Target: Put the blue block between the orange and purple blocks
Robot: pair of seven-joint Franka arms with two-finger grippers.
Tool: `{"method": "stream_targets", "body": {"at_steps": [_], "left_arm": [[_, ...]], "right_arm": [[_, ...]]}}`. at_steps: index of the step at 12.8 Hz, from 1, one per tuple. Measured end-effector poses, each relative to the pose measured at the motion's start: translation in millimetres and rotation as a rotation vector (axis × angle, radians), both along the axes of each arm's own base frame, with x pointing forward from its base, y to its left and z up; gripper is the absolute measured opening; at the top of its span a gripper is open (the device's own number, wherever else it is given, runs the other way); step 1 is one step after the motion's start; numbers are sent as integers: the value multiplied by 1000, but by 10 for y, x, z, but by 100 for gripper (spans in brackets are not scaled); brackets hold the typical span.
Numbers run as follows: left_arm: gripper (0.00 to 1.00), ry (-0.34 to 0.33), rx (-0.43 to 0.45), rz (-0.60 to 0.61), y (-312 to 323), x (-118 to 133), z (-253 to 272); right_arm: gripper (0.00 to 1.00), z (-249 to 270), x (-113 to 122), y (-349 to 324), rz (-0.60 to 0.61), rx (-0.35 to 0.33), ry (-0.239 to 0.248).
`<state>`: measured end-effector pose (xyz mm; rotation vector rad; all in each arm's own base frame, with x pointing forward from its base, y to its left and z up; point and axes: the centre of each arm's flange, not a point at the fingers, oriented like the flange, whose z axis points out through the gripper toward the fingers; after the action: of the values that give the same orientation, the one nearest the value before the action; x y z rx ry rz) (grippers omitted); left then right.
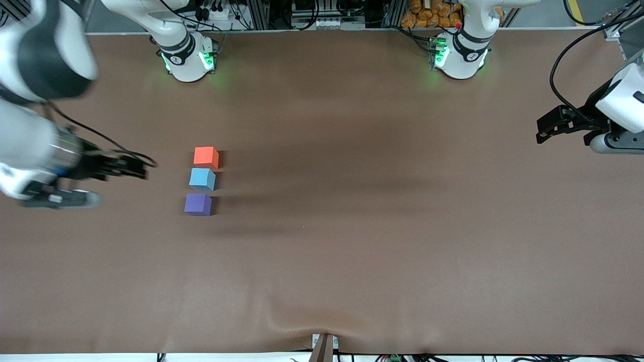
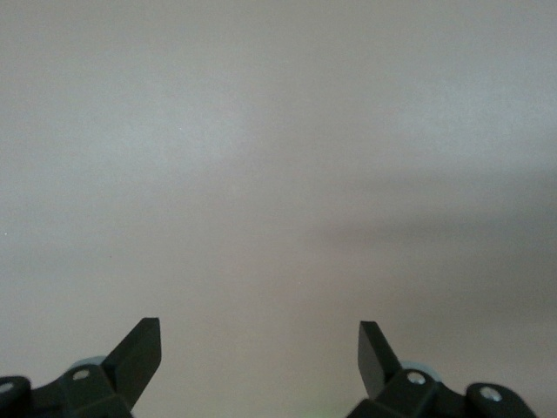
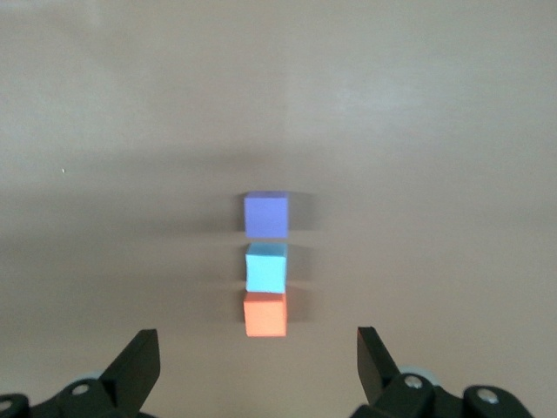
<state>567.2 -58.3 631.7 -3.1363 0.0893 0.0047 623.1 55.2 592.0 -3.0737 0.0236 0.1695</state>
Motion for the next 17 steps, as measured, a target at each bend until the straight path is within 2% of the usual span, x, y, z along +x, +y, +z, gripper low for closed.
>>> {"method": "stream_targets", "body": {"at_steps": [3,7,9,11,17], "left_arm": [[100,-1,0,0,0,0,4],[100,-1,0,0,1,0,5],[100,-1,0,0,1,0,5],[100,-1,0,0,1,0,5],[100,-1,0,0,1,0,5]], "right_arm": [[100,504,-165,-268,-24,-2,-25],[100,1105,-676,-556,-67,-7,-67],[100,1103,-805,-612,-69,-16,-57],[100,925,-816,-552,-55,-41,-37],[100,836,-1019,-504,-47,-51,-51]]}}
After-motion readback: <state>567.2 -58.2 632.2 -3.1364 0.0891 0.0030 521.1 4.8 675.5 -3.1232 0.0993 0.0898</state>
